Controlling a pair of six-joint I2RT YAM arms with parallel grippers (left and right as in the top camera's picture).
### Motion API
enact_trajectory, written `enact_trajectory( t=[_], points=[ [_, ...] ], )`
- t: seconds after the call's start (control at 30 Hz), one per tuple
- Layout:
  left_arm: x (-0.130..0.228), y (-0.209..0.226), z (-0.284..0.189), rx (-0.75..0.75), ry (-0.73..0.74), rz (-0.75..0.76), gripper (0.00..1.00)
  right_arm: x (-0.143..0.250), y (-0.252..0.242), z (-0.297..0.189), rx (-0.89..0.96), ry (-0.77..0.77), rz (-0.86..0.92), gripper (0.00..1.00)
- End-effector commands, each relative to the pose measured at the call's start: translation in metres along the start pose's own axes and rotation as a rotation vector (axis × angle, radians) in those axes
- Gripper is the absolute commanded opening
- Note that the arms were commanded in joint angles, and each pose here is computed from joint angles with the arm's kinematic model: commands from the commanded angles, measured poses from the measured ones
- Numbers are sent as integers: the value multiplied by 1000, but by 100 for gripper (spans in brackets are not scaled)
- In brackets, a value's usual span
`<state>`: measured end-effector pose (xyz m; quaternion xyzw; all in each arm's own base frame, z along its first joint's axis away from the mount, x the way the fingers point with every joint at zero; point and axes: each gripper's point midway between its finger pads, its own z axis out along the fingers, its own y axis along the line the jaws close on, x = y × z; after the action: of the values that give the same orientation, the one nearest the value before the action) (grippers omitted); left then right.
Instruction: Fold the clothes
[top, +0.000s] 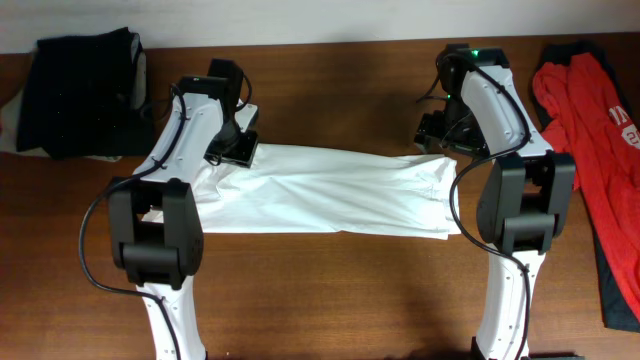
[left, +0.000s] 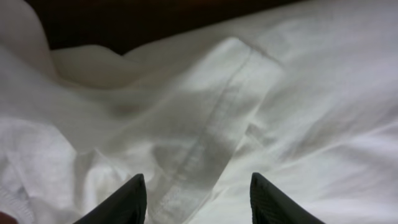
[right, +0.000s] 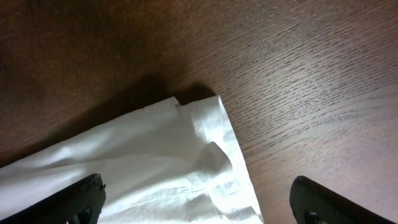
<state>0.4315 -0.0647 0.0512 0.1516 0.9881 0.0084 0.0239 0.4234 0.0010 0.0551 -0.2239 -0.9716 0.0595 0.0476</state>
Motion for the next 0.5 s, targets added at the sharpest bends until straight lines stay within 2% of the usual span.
enact_trajectory(
  t=[0.0,0.17,0.47],
  points=[
    [5,-6,4,-24,38,119,53,-6,-5,-15,-4,-47,19,99],
    [10,-15,8,-94,72,184,54,-6,-5,-15,-3,-46,16,99],
    [16,8,21,-203,85,133,54,-6,-6,-15,-3,-46,16,99]
  ],
)
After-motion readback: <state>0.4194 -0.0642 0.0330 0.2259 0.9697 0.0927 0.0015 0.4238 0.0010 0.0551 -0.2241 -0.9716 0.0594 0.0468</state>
